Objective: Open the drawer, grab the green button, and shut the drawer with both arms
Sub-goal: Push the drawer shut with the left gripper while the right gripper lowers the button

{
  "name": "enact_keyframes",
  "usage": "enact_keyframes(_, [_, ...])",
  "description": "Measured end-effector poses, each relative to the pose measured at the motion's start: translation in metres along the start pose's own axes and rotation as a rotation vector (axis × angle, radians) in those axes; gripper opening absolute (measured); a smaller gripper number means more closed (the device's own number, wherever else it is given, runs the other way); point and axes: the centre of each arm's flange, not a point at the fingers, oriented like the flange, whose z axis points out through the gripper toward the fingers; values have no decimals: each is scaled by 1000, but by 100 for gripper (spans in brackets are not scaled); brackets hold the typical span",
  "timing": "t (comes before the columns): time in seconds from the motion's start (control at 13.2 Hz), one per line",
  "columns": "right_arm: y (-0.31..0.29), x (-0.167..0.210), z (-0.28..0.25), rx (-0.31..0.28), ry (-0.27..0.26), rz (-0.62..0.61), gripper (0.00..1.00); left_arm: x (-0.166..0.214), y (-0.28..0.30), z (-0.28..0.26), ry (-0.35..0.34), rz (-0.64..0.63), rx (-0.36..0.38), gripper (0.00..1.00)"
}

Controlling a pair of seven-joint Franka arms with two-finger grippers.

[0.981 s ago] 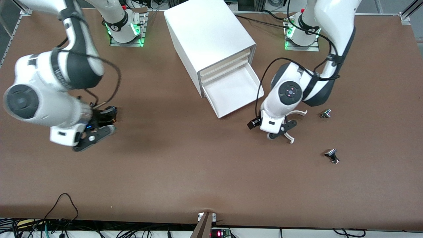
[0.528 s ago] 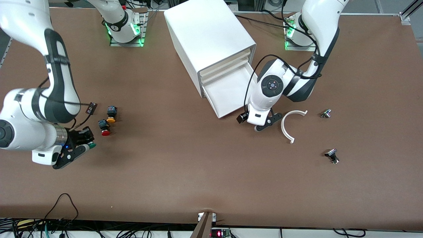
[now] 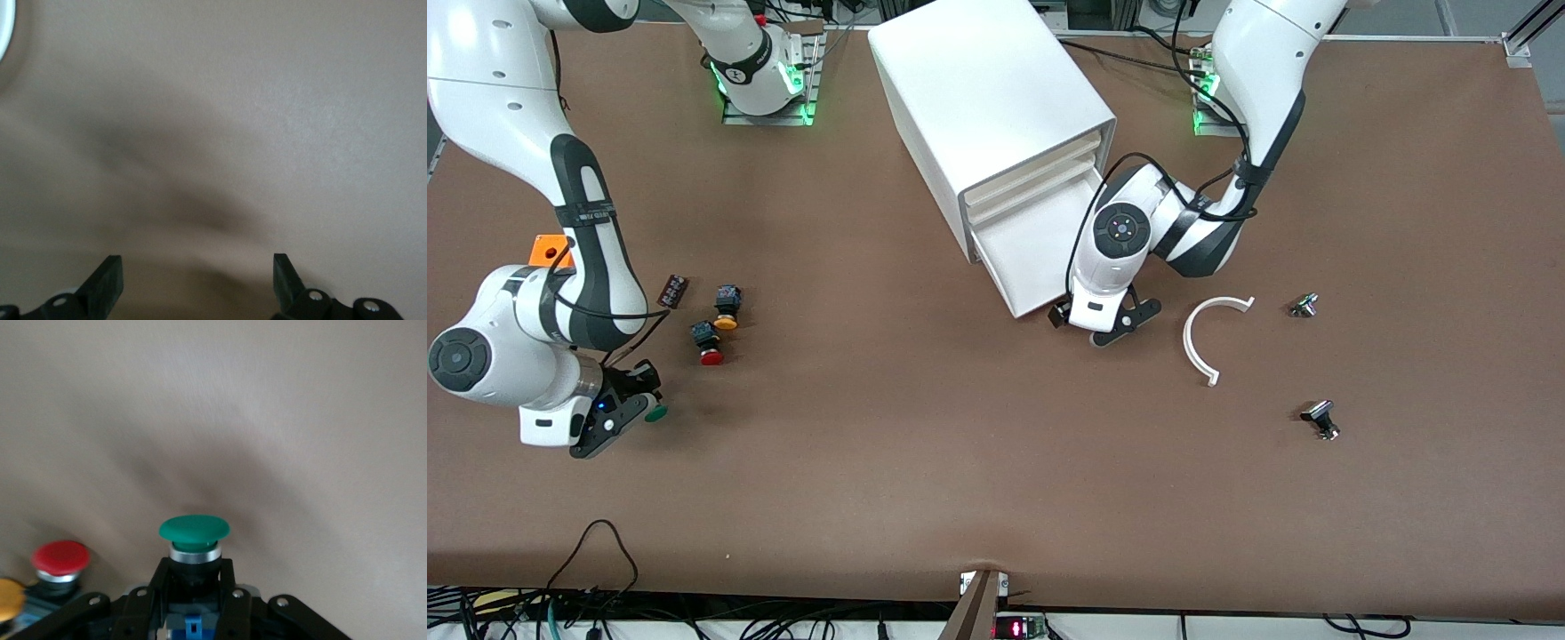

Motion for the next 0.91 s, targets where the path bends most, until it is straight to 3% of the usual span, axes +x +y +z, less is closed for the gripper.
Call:
enact_keyframes(0.23, [8,-36,34,-4,6,-46,32,-16,3,7,-5,14,13,99])
enact_keyframes(0.68, [16,-73,44,31,0,-13,36,-57,9,18,-10,31,39,99])
enact_keyframes(0.91, [1,-57,32,74,9,42,59,-72,8,18,-24,51,70,99])
